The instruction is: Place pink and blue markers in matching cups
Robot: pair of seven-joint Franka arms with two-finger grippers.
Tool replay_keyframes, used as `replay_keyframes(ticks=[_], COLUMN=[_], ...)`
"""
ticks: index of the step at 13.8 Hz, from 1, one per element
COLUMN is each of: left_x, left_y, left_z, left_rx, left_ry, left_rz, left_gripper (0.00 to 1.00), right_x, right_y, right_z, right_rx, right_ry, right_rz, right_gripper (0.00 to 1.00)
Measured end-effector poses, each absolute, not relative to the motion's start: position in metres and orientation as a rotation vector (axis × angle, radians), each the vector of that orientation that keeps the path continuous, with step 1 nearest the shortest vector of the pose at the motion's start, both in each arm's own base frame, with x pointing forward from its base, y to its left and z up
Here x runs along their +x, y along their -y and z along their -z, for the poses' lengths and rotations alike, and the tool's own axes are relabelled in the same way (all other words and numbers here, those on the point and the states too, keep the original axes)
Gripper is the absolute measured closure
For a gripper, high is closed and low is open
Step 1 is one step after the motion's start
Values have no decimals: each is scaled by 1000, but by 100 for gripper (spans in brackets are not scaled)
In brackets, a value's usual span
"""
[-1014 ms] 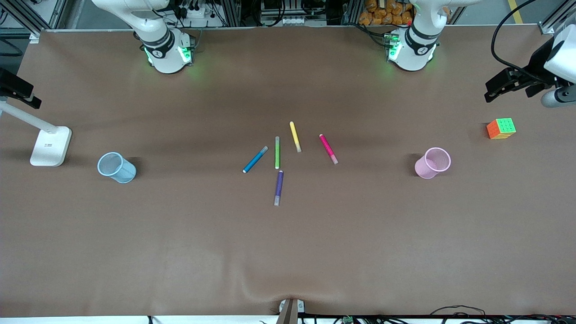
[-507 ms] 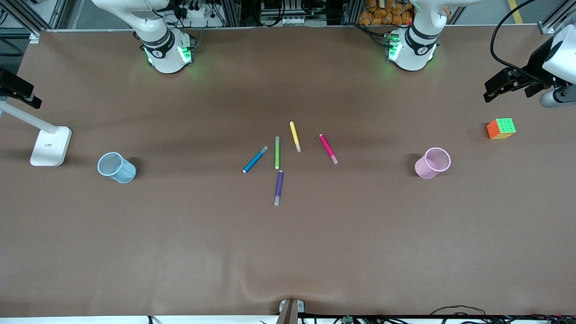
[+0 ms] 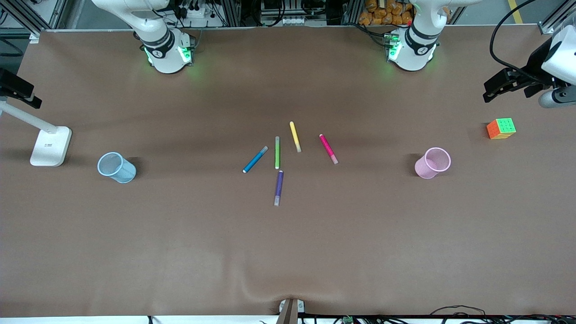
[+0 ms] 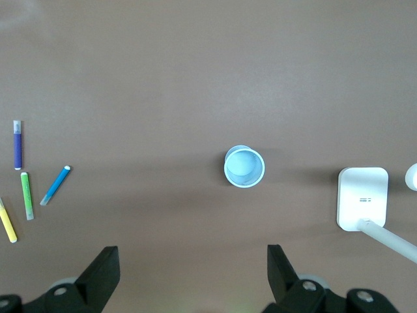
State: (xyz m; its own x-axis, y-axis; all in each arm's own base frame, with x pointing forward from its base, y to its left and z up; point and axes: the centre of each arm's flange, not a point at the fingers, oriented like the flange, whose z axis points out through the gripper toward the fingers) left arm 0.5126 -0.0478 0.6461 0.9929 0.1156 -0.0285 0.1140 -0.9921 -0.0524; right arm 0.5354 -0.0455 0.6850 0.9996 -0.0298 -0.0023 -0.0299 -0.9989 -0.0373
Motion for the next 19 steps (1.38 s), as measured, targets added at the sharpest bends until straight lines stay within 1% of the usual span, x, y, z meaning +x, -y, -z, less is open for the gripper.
replay_keyframes(ticks=[19], left_x=[530], left_y=[59], left_z=[-623], left_rx=[-3085], left_ry=[149], left_rz=[-92], left_gripper=[0], right_x=[536], right_y=[47], right_z=[-682], right_rx=[-3103], right_ry=[-50], right_rz=[-15], right_gripper=[0])
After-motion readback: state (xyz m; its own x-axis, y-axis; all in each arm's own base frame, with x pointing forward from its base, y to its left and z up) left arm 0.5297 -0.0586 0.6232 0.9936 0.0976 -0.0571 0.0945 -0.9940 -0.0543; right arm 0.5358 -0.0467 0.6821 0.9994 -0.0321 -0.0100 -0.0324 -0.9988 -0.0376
